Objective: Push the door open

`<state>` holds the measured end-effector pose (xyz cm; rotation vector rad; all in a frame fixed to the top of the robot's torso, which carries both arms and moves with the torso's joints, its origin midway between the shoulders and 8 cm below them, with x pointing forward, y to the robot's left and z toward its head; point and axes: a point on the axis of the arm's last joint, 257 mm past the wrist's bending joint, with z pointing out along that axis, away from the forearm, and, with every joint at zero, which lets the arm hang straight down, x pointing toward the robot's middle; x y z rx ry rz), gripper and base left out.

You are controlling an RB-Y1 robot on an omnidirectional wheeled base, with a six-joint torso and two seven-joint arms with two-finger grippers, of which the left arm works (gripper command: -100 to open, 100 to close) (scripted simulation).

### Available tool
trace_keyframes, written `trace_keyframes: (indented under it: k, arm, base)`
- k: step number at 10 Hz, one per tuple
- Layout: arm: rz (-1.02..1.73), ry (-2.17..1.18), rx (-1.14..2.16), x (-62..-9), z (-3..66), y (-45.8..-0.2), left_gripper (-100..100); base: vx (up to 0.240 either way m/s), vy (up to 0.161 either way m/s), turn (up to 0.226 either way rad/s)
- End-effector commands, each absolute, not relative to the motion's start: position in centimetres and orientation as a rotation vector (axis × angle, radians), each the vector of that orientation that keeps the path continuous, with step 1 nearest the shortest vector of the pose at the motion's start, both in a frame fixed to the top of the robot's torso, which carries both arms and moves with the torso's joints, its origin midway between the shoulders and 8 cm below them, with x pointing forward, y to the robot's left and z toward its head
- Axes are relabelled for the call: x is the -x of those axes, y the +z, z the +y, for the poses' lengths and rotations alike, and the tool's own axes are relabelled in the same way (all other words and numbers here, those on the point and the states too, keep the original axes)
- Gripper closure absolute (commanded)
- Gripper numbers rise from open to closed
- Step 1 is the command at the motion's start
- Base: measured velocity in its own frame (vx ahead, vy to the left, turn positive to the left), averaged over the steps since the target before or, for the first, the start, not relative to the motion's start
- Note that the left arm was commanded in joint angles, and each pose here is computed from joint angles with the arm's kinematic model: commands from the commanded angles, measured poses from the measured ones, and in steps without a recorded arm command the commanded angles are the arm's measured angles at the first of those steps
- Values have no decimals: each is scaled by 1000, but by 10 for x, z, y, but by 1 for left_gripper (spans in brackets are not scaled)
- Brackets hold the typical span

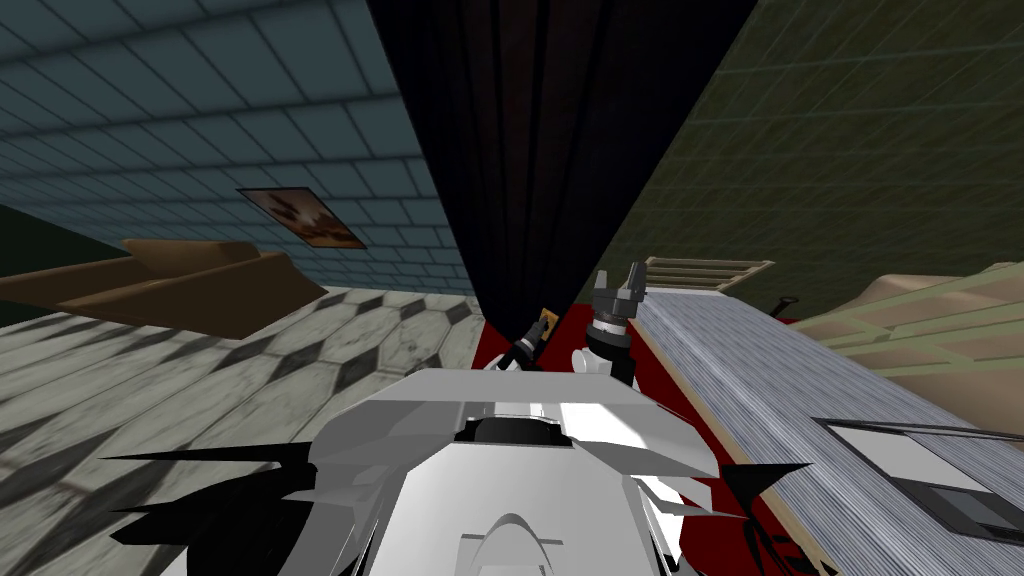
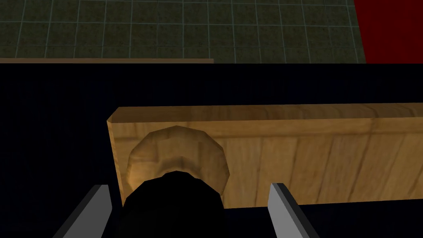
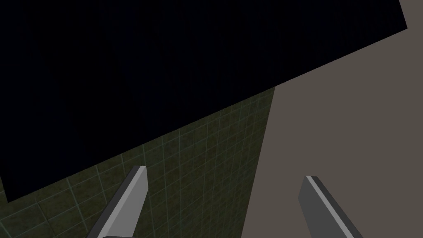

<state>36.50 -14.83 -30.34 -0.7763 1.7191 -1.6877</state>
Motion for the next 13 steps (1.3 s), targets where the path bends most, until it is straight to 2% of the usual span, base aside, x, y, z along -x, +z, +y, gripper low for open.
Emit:
trace_keyframes:
  k: [1, 6, 7, 13]
  arm:
    - [1722, -1685, 776, -365, -147, -304, 100]
    - [1722, -1685, 776, -365, -147, -304, 100]
    - [1721, -1649, 776, -374, -130, -312, 100]
    - [1678, -1598, 827, -403, -101, -312, 100]
  base:
    - [-8, 3, -4]
    - [-15, 13, 1]
    - [40, -105, 41]
    - [77, -217, 82]
